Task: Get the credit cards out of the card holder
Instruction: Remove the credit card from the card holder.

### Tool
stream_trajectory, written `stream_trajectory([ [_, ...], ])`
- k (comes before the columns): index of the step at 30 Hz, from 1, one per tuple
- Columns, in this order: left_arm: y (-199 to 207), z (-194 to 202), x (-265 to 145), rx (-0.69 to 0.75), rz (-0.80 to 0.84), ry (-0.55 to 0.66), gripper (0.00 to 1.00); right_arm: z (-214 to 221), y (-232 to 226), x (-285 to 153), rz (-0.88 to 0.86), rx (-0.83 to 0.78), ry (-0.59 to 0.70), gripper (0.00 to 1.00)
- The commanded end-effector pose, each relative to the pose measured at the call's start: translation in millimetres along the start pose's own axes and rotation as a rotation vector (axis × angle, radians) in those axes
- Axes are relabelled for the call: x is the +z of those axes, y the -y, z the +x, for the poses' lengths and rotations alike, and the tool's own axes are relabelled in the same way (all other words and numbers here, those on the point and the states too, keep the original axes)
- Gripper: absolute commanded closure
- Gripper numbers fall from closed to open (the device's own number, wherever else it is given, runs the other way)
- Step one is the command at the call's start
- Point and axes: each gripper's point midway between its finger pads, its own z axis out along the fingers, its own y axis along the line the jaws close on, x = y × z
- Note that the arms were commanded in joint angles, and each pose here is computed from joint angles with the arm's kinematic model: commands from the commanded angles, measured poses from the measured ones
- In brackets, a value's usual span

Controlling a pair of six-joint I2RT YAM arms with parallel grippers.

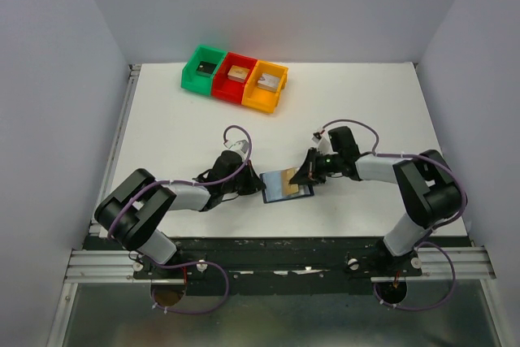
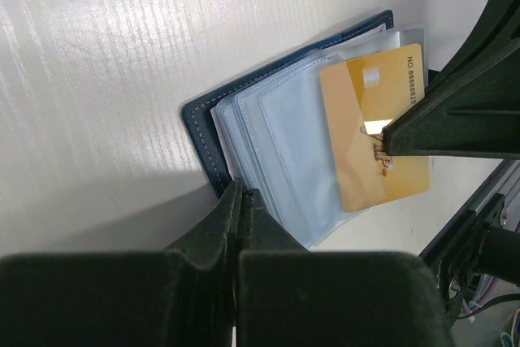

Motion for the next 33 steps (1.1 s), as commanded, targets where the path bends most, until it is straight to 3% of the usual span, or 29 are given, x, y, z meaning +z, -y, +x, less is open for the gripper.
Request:
stream_trajectory([
  [1,-28,19,-6,0.017,-0.108,-0.048,1.00,-1,7,-9,0.047,-0.003,0.031,1.00],
  [16,-20,9,-11,0.042,-0.083,-0.013,1.00,-4,13,-33,0.182,-0.027,0.062,1.00],
  [18,-14,4,-13,0.053,-0.069,-0.002,0.91,-7,6,-40,0.191,-0.048,0.083,1.00],
  [22,4,-10,-17,0.080,-0.027,0.019,0.60,-13,-10,-58,0.208,-0.097,0.126,1.00],
  [26,25,-31,-26,0.091,0.006,0.068,0.43,-20,-37,-76,0.167,-0.171,0.179,1.00],
  [33,52,-60,-60,0.116,0.077,0.208,0.36,-7,-78,-80,-0.073,-0.319,0.167,1.00],
])
